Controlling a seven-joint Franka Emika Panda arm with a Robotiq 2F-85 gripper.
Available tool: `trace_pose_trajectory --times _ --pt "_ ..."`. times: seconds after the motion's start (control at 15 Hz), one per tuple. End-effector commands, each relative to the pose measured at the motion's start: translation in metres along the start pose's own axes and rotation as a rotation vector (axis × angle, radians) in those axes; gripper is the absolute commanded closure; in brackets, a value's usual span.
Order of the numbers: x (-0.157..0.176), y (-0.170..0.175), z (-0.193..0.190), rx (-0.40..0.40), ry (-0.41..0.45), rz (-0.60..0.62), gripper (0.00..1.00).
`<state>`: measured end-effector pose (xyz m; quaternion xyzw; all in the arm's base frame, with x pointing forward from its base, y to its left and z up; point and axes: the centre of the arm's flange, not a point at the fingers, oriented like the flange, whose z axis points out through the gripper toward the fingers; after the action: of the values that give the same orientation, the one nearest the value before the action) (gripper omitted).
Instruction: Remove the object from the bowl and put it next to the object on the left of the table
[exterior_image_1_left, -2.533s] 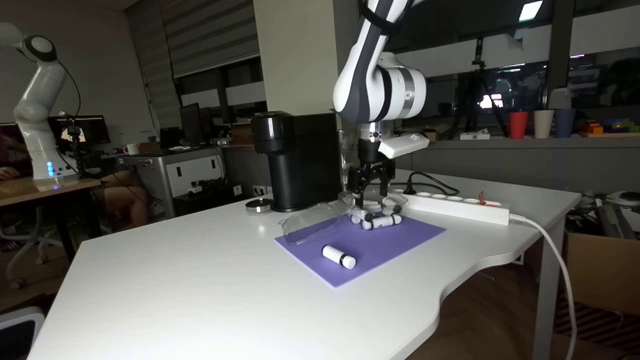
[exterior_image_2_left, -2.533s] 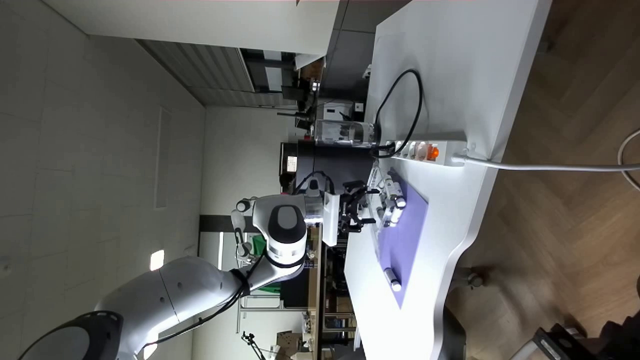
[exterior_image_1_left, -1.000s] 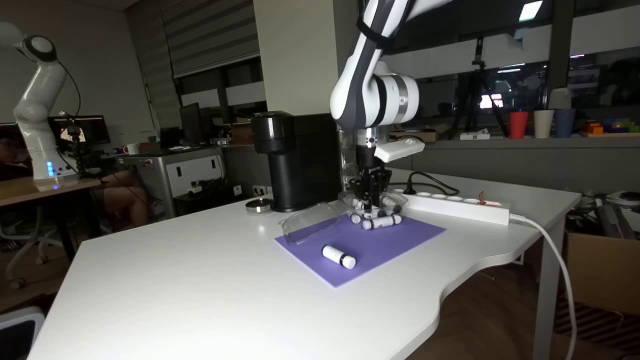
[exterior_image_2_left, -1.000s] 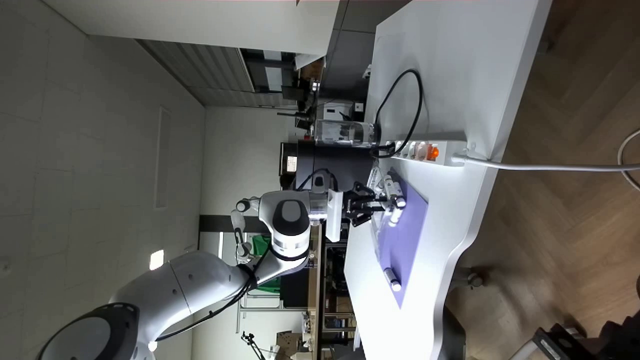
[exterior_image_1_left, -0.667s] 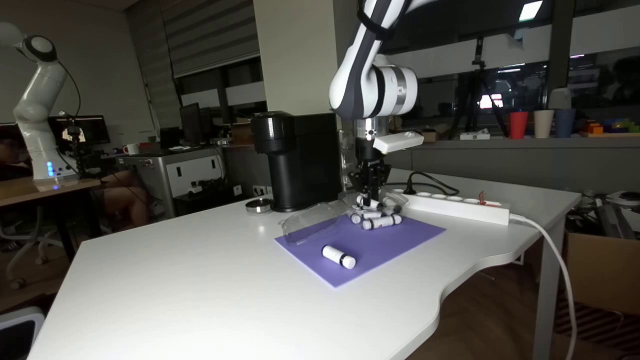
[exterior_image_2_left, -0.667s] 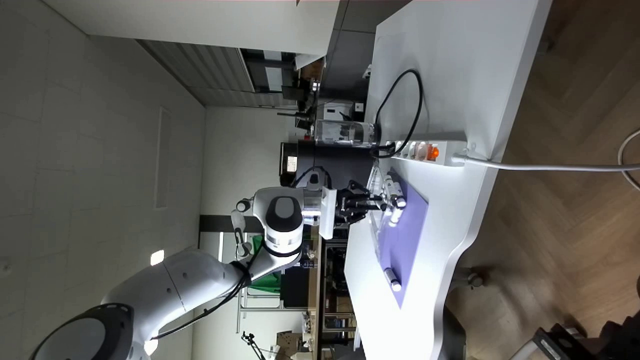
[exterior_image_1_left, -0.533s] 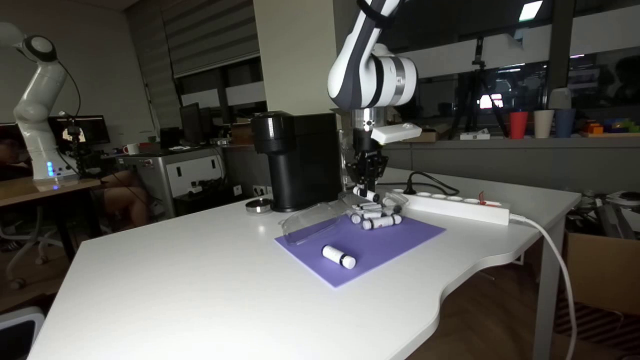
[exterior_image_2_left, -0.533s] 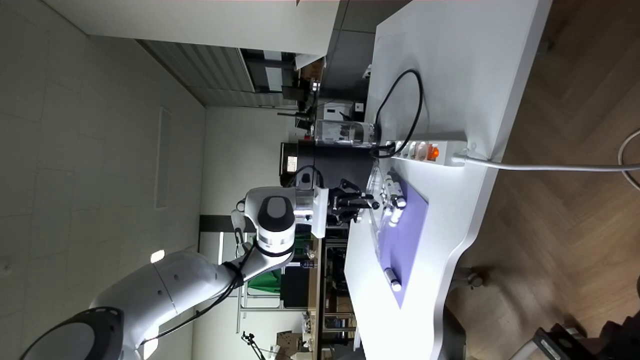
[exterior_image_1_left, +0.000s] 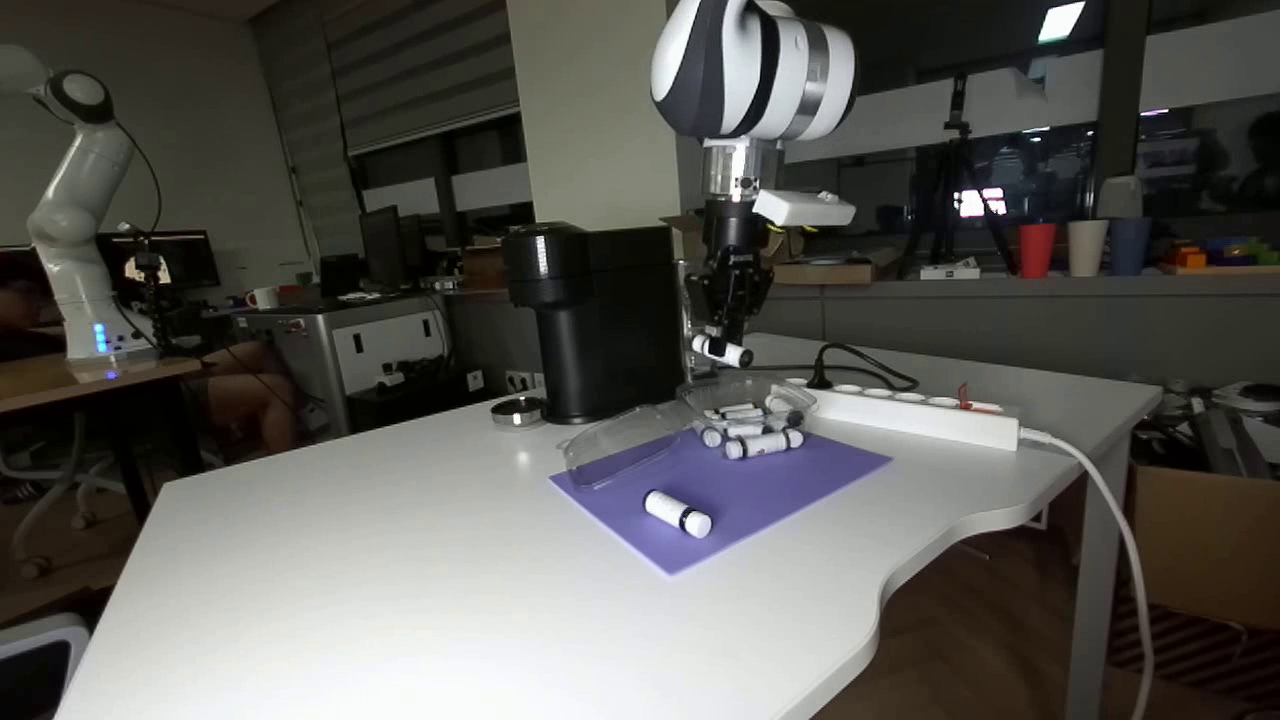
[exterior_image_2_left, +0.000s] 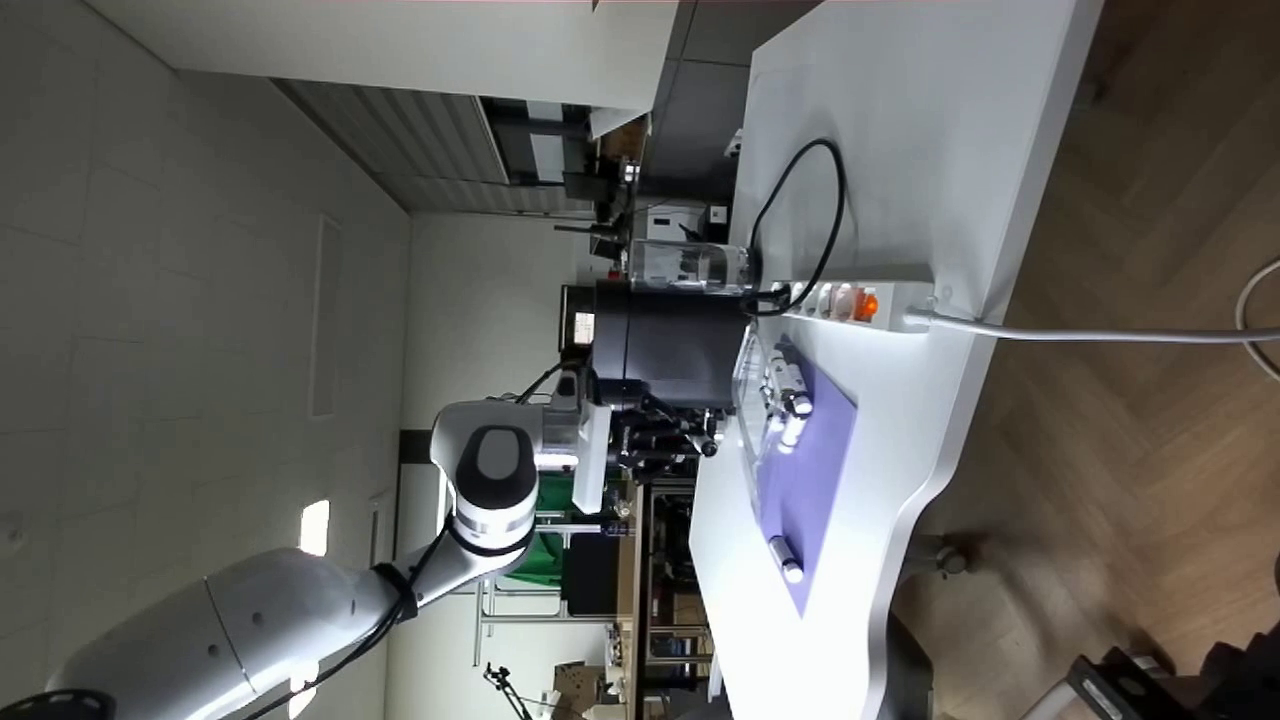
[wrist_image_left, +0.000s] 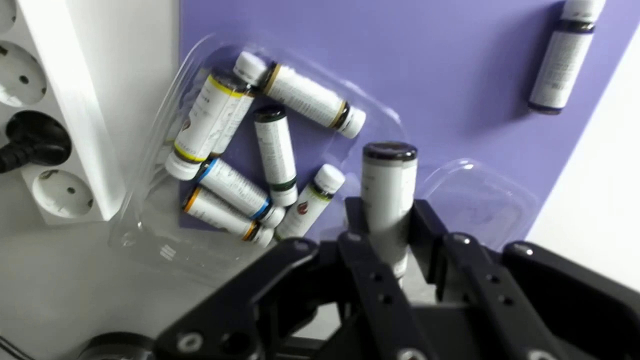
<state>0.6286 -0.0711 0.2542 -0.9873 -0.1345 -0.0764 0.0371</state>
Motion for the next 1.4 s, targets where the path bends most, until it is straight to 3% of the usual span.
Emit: trace_pose_trajectory --times 0.0,0.27,0.67,0.73,0.8,1.27,1.33 --pt "-0.061 -0.024 -0.012 0.048 0.002 -0.033 0.93" --pt "-0.084 -0.038 0.003 0.096 0.013 -0.061 0.93" --pt "-0.077 -0.053 0.038 0.134 -0.067 -0.102 0.93" --pt "-0.081 -0.051 0.033 0.127 -0.049 -0.097 0.93" --pt "-0.082 -0.053 0.037 0.131 -0.055 -0.099 0.73" --pt "-0.083 -0.053 0.039 0.132 -0.058 -0.098 0.73" --pt "-0.083 -0.053 0.039 0.132 -0.058 -0.098 0.93"
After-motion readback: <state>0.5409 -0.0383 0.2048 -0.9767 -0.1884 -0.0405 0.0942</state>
